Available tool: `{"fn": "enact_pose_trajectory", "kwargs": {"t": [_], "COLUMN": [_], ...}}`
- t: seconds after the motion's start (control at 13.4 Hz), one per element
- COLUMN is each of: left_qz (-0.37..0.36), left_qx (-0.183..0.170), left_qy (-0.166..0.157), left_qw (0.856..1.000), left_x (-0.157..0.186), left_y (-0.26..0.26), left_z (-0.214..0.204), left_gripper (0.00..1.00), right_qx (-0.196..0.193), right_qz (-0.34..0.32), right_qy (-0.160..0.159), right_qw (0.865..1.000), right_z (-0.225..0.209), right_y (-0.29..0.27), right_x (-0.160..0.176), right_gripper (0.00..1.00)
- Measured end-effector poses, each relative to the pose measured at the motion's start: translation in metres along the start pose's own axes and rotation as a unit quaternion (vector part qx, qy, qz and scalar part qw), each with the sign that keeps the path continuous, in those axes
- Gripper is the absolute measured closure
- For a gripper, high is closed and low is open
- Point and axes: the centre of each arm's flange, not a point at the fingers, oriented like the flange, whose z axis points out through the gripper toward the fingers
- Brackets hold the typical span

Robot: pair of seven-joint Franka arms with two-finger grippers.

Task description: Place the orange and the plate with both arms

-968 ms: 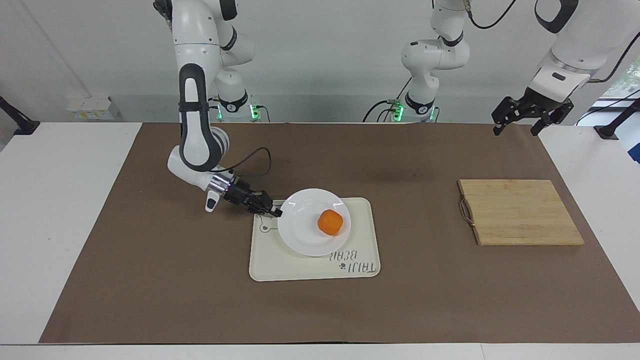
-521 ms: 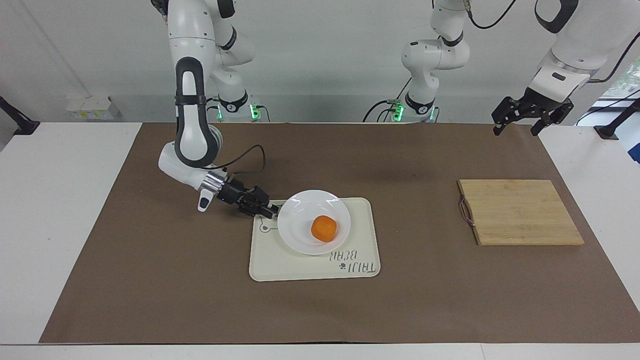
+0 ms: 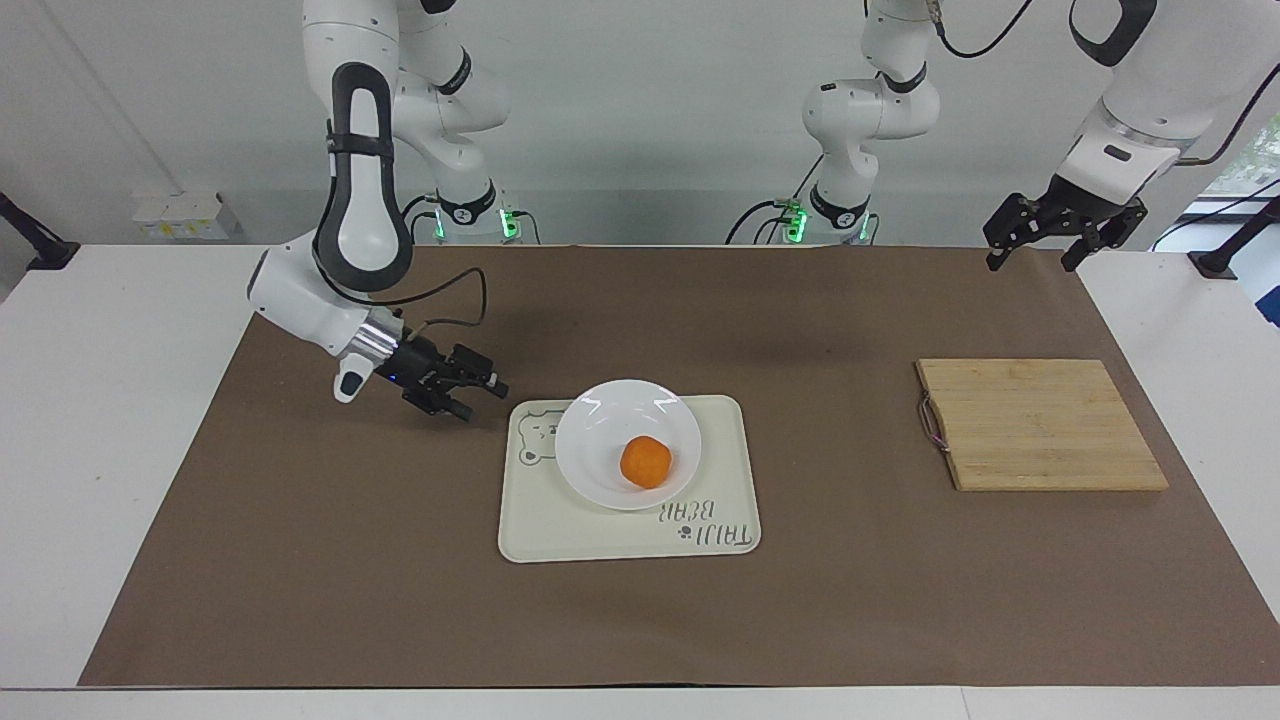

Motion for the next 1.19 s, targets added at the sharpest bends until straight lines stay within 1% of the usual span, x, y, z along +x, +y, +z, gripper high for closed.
{"fn": "enact_pose_trajectory", "kwargs": {"t": [0.15, 0.37, 0.52, 0.74, 0.97, 1.19], "left_qz": [0.0, 0.0, 0.0, 0.0, 0.0, 0.0], "left_qx": [0.0, 0.0, 0.0, 0.0, 0.0, 0.0], "left_qy": [0.0, 0.0, 0.0, 0.0, 0.0, 0.0], "left_qw": [1.0, 1.0, 1.0, 1.0, 1.0, 1.0], "left_x": [0.0, 0.0, 0.0, 0.0, 0.0, 0.0], "left_y": [0.0, 0.0, 0.0, 0.0, 0.0, 0.0], "left_z": [0.0, 0.0, 0.0, 0.0, 0.0, 0.0], "left_gripper": [0.0, 0.0, 0.0, 0.0, 0.0, 0.0], "right_qx": [-0.063, -0.156, -0.199, -0.235, -0.259, -0.273], "right_qz": [-0.008, -0.027, -0.025, -0.025, -0.039, -0.046], "right_qy": [-0.003, -0.014, -0.028, -0.054, -0.069, -0.077], "right_qw": [0.998, 0.987, 0.979, 0.97, 0.963, 0.958], "right_z": [-0.035, -0.071, -0.094, -0.138, -0.188, -0.22], "right_y": [-0.012, -0.028, -0.046, -0.084, -0.122, -0.146], "right_x": [0.001, -0.003, -0.004, -0.001, -0.003, -0.009], "right_gripper": [0.0, 0.0, 0.0, 0.0, 0.0, 0.0]}}
